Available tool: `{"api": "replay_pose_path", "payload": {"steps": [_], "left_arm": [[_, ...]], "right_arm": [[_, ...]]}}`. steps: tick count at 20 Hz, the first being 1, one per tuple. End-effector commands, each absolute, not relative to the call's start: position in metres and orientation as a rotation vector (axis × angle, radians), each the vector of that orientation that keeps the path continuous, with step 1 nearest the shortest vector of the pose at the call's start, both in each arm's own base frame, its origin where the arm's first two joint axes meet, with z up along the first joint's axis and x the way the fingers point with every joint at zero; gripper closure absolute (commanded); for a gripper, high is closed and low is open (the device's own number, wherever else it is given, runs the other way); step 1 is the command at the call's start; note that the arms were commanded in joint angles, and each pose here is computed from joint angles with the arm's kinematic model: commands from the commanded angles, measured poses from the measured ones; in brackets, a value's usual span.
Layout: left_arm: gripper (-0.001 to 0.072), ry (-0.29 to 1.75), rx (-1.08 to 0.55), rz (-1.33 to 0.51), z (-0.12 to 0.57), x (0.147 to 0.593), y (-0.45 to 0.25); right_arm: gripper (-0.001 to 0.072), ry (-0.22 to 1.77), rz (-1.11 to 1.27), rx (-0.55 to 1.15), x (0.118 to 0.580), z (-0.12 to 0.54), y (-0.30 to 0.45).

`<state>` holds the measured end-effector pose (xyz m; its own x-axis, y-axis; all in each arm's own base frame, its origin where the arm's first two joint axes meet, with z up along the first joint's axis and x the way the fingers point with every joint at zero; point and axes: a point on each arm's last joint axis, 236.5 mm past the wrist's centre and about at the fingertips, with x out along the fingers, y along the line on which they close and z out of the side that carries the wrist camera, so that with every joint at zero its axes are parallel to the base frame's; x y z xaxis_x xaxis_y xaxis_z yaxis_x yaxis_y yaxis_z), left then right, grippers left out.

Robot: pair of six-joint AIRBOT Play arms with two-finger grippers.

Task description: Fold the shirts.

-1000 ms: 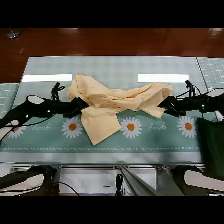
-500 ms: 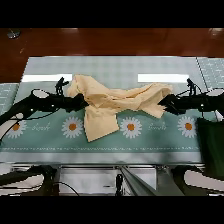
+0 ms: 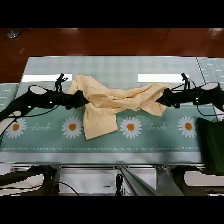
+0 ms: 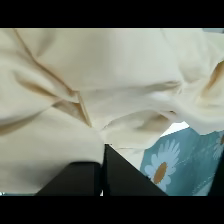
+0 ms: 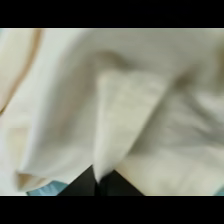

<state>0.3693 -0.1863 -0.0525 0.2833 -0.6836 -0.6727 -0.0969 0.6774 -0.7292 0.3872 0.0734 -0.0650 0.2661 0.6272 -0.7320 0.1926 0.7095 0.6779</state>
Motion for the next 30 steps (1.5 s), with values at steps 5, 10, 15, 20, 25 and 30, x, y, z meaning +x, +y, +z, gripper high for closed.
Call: {"api": "replay_pose_path", "payload": {"steps": [5, 10, 15, 20, 25, 30], "left_arm": [[0.0679, 0.687, -0.703, -0.588, 0.187, 0.45, -0.141], [0.068, 0.119, -0.479, -0.596, 0.434, 0.393, -0.092], [0.0679, -0.159, -0.17, -0.31, 0.525, 0.284, -0.041], [0.068, -0.179, 0.065, 0.148, 0.529, 0.199, 0.016], [0.068, 0.012, 0.015, 0.115, 0.465, 0.232, 0.026], [0.068, 0.51, -0.27, -0.1, 0.246, 0.351, 0.001]], "right_arm": [[0.0695, 0.919, 0.494, 0.525, 0.475, 0.178, 0.06], [0.0695, 0.505, 0.486, 0.278, 0.427, 0.381, 0.061], [0.0695, 0.354, 0.321, 0.1, 0.322, 0.436, 0.05], [0.0695, 0.347, 0.195, 0.023, 0.229, 0.435, 0.043], [0.0695, 0.554, 0.137, 0.104, 0.203, 0.34, 0.036], [0.0695, 0.901, 0.119, 0.256, 0.236, 0.177, 0.028]]}}
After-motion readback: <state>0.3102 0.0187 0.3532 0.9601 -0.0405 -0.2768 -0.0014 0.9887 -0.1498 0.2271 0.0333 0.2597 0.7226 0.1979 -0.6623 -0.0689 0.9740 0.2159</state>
